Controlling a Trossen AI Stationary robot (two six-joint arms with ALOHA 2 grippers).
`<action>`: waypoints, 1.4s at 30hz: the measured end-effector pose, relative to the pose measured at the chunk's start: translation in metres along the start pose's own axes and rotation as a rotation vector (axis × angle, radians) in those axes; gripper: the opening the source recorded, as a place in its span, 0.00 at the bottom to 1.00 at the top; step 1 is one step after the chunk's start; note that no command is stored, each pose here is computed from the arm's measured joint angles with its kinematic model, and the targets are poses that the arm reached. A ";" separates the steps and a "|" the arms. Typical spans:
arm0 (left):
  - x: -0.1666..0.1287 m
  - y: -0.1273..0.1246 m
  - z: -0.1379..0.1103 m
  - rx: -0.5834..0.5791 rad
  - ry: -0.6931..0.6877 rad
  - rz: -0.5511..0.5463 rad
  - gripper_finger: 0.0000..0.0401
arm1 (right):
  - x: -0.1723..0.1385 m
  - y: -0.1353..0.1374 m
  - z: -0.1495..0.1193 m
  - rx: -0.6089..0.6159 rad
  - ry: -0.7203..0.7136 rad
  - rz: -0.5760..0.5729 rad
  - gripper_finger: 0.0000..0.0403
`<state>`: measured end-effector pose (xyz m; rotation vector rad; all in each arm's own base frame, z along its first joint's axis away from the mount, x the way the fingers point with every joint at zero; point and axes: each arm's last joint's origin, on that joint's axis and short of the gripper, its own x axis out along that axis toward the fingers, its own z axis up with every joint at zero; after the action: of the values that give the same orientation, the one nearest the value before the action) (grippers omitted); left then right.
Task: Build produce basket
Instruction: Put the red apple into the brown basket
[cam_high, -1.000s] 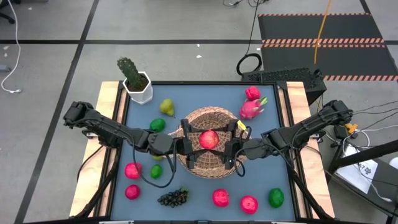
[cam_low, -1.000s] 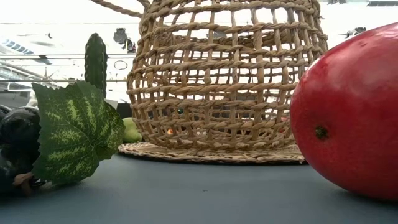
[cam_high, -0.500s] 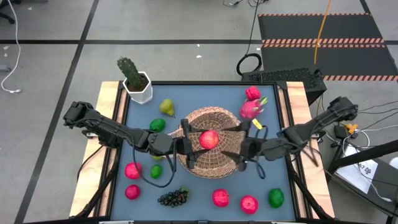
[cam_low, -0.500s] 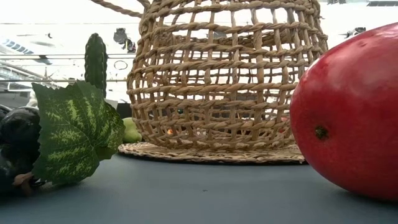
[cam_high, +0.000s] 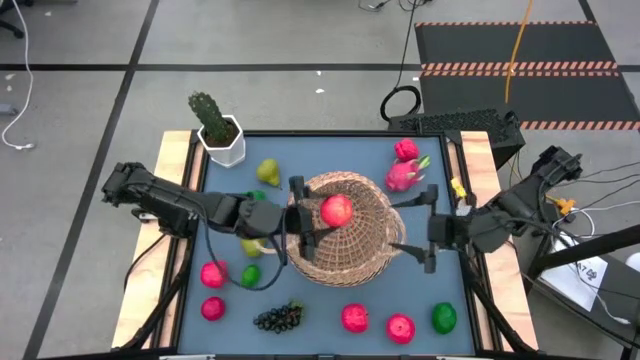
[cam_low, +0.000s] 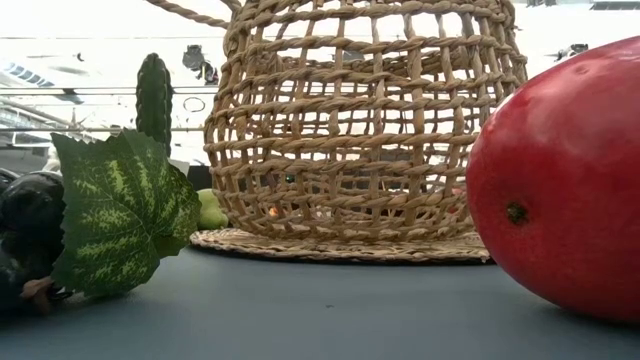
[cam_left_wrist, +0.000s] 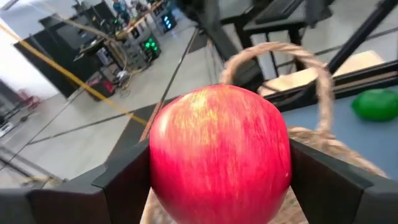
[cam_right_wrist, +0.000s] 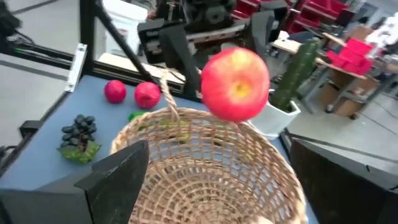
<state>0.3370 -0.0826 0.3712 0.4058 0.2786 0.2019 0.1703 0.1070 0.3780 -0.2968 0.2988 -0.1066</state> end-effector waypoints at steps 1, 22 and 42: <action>-0.001 0.005 0.003 0.004 0.015 0.004 0.81 | -0.002 0.000 -0.001 -0.003 -0.002 -0.017 0.95; 0.064 0.011 -0.014 0.010 0.223 -0.128 0.82 | -0.022 -0.014 -0.020 0.044 -0.063 -0.081 0.95; 0.116 -0.024 -0.071 0.056 0.426 -0.232 0.82 | -0.022 -0.014 -0.020 0.039 -0.059 -0.077 0.95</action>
<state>0.4277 -0.0499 0.2723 0.3799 0.7477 0.0508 0.1426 0.0915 0.3696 -0.2723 0.2269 -0.1793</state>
